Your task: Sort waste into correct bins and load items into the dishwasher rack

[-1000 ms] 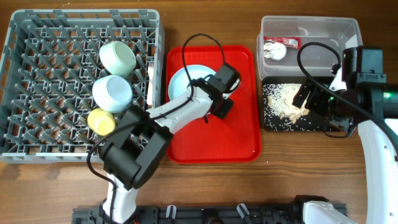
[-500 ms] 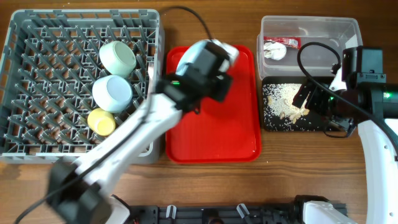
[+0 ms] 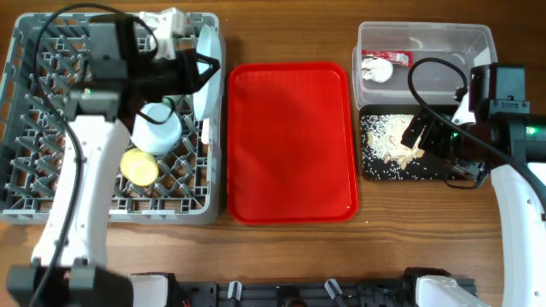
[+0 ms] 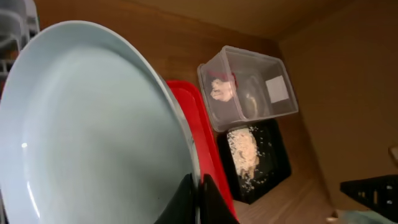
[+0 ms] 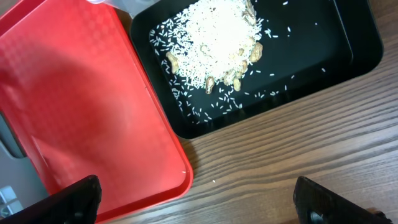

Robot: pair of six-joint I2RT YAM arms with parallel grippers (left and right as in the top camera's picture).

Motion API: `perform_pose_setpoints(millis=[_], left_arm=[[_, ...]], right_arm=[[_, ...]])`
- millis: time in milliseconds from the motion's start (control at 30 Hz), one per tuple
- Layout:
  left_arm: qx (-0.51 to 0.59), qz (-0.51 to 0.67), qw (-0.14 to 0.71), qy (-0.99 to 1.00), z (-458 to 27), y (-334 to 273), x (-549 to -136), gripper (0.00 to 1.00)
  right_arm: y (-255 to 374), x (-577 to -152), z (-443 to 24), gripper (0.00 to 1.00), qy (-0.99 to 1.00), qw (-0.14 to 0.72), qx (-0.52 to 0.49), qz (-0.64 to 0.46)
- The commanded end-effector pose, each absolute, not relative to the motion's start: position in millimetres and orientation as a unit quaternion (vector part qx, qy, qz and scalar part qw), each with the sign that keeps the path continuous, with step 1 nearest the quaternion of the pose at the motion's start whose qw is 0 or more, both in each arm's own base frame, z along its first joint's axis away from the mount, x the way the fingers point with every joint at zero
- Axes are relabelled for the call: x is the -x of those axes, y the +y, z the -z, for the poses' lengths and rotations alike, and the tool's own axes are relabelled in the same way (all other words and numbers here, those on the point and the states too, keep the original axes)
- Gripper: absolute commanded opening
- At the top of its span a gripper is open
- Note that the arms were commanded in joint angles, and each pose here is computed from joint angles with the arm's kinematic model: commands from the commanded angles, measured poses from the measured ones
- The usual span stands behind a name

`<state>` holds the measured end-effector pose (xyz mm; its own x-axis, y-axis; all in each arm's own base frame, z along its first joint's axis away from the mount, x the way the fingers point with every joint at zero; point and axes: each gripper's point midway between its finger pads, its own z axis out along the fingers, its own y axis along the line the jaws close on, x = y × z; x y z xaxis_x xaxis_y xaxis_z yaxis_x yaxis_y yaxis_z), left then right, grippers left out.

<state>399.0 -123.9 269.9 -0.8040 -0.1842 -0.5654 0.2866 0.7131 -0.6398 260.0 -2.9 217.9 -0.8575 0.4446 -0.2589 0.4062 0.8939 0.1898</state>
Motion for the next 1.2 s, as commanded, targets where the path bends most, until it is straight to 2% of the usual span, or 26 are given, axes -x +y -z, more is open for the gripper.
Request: perform_pose_setpoints(millis=[0,133,167,233,267,333,433,533,600,700,767,867,933,1067,1167], left_arm=[[-0.013,0.450,0.261,0.854,-255,-119,-407,0.04],[0.014,0.462,0.229,0.856,-227,-108,-418,0.04],[0.022,0.455,0.229,0.860,-221,-103,-422,0.09],[0.036,0.438,0.236,0.867,-215,-92,-427,0.79],[0.038,0.437,0.239,0.866,-217,-88,-427,0.98],[0.045,0.427,0.253,0.867,-223,-78,-427,1.00],[0.076,0.354,0.283,0.888,-227,-53,-425,1.00],[0.109,0.267,0.294,0.911,-230,-30,-410,1.00],[0.135,0.193,0.276,0.932,-224,-16,-387,1.00],[0.155,0.114,0.242,0.951,-212,-3,-364,1.00],[0.213,0.044,0.210,0.953,-200,15,-346,1.00],[0.234,0.021,0.179,0.955,-192,15,-331,1.00],[0.230,0.018,0.164,0.959,-190,12,-324,1.00],[0.213,0.005,0.102,0.972,-181,3,-294,1.00],[0.196,0.004,0.086,0.977,-180,-7,-280,1.00]], right_arm=[[-4,-261,-224,1.00,0.961,0.161,-0.216,-0.064],[-4,-261,-224,1.00,0.961,0.161,-0.216,-0.064],[-4,-261,-224,1.00,0.961,0.161,-0.216,-0.064],[-4,-261,-224,1.00,0.961,0.161,-0.216,-0.064],[-4,-261,-224,1.00,0.961,0.162,-0.215,-0.064],[-4,-261,-224,1.00,0.963,0.162,-0.207,-0.063],[-1,-262,-224,1.00,0.965,0.164,-0.192,-0.067],[27,-272,-233,1.00,0.966,0.182,-0.117,-0.144],[49,-282,-244,1.00,0.958,0.206,-0.062,-0.192],[67,-293,-252,1.00,0.951,0.234,-0.022,-0.202],[89,-302,-259,1.00,0.943,0.258,0.017,-0.210],[100,-316,-253,1.00,0.946,0.270,0.018,-0.178],[105,-320,-240,1.00,0.952,0.249,0.019,-0.175],[99,-305,-186,1.00,0.981,0.123,-0.023,-0.148],[91,-298,-182,1.00,0.985,0.108,-0.037,-0.127]])
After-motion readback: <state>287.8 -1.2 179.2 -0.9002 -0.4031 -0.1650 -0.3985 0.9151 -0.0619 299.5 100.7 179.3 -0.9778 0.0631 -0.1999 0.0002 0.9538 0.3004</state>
